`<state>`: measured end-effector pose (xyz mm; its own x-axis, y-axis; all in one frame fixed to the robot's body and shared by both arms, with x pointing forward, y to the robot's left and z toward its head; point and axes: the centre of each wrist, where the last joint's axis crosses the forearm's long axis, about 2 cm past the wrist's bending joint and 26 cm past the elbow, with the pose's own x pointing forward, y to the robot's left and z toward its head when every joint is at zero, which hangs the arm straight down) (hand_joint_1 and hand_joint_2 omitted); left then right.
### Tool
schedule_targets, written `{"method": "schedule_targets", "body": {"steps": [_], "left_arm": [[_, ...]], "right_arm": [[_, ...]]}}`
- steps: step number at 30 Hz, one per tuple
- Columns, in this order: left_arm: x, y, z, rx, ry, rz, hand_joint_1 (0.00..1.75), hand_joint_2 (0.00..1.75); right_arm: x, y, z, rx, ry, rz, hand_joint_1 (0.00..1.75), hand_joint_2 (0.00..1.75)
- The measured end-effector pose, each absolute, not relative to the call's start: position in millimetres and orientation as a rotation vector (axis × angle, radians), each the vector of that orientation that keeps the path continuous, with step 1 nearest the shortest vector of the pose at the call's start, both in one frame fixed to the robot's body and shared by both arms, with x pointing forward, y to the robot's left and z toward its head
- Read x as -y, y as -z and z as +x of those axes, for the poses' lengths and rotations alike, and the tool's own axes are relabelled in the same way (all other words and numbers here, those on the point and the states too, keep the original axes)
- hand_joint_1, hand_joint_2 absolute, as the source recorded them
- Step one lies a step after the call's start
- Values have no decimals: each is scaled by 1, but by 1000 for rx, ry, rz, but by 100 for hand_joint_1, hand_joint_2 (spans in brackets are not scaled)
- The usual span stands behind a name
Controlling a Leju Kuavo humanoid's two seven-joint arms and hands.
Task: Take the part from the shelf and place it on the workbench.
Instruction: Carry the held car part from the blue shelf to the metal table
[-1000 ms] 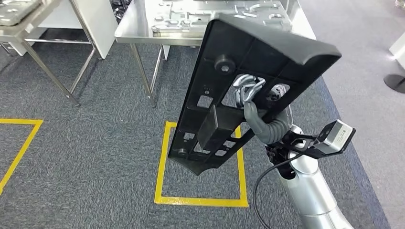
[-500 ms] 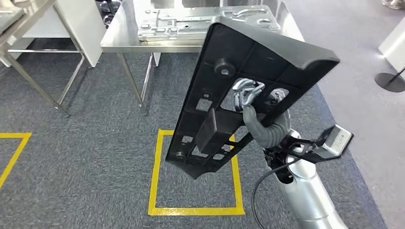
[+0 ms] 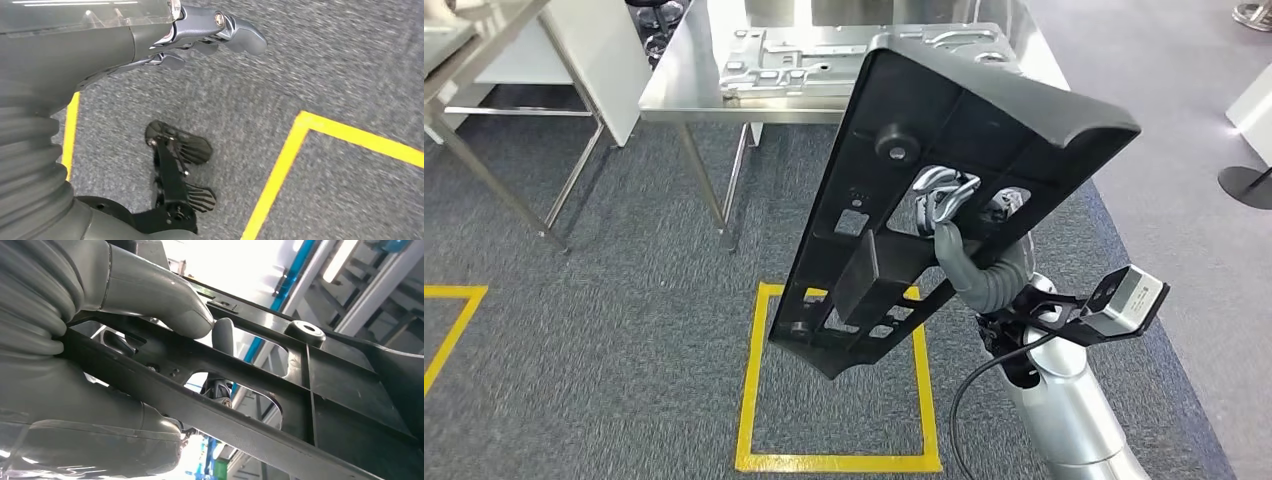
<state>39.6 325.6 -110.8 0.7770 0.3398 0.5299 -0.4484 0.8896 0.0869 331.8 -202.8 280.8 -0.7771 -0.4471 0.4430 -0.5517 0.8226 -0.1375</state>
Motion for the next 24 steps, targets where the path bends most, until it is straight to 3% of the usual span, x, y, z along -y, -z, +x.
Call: {"method": "schedule_targets", "body": {"steps": [24], "left_arm": [[-326,111,41,541,-415,204,0,175]], "right_arm": [[202,-284,330,2622,-371,741,175,175]]}}
